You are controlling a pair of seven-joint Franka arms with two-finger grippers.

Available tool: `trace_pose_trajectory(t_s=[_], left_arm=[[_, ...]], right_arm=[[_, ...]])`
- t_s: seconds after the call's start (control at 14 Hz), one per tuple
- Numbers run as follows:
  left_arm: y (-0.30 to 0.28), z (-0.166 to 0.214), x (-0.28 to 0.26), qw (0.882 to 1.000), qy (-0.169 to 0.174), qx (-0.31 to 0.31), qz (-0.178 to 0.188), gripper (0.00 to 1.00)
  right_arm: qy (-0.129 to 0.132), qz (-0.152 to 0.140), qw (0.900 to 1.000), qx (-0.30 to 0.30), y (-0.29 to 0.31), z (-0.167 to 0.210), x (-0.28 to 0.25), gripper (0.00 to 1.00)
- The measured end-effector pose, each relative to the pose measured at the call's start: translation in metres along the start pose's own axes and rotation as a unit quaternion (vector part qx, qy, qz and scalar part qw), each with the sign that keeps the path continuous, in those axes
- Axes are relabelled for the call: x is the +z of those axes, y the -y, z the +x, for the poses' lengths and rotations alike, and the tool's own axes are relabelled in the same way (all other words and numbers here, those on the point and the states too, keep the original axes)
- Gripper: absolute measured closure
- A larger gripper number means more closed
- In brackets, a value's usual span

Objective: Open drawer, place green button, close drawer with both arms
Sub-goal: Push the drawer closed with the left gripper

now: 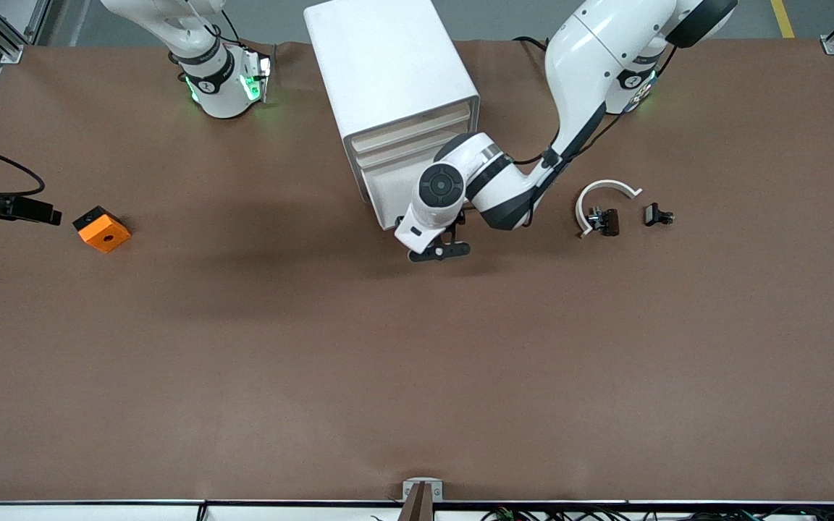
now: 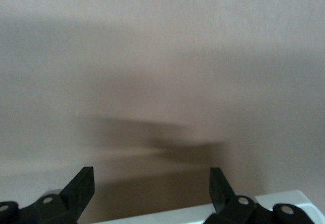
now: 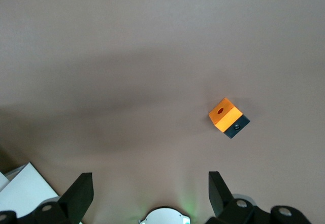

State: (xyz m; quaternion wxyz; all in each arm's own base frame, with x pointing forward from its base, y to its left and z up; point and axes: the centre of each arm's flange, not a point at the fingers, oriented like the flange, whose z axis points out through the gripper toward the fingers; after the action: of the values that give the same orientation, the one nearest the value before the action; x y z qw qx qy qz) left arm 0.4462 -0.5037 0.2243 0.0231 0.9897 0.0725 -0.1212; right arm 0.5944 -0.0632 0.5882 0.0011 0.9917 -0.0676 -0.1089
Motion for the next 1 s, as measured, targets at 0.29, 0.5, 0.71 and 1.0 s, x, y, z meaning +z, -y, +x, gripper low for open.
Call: trace_pose_trajectory(t_s=[0.29,0.5,0.71,1.0], left_arm=[[-0.01,-0.027,0.004,1.0,0.013,-0.002,0.002,0.0],[-0.012,-0.036,0.008,1.0,0.023,-0.009,0.003,0.0],[-0.008,-0.043,0.013,0.998,0.063,-0.018,-0.002,0.0],[-0.004,-0.049,0.02,0.99,0.138,-0.039,-0.009,0.0]], right_arm=[[-0.01,0.006,1.0,0.02,-0.027,-0.015,-0.029,0.0],[-0.011,0.008,1.0,0.018,-0.026,-0.031,-0.047,0.0],[-0.037,0.014,0.999,0.016,-0.026,-0.048,-0.069,0.0],[-0.049,0.017,0.999,0.014,-0.027,-0.067,-0.083,0.0]])
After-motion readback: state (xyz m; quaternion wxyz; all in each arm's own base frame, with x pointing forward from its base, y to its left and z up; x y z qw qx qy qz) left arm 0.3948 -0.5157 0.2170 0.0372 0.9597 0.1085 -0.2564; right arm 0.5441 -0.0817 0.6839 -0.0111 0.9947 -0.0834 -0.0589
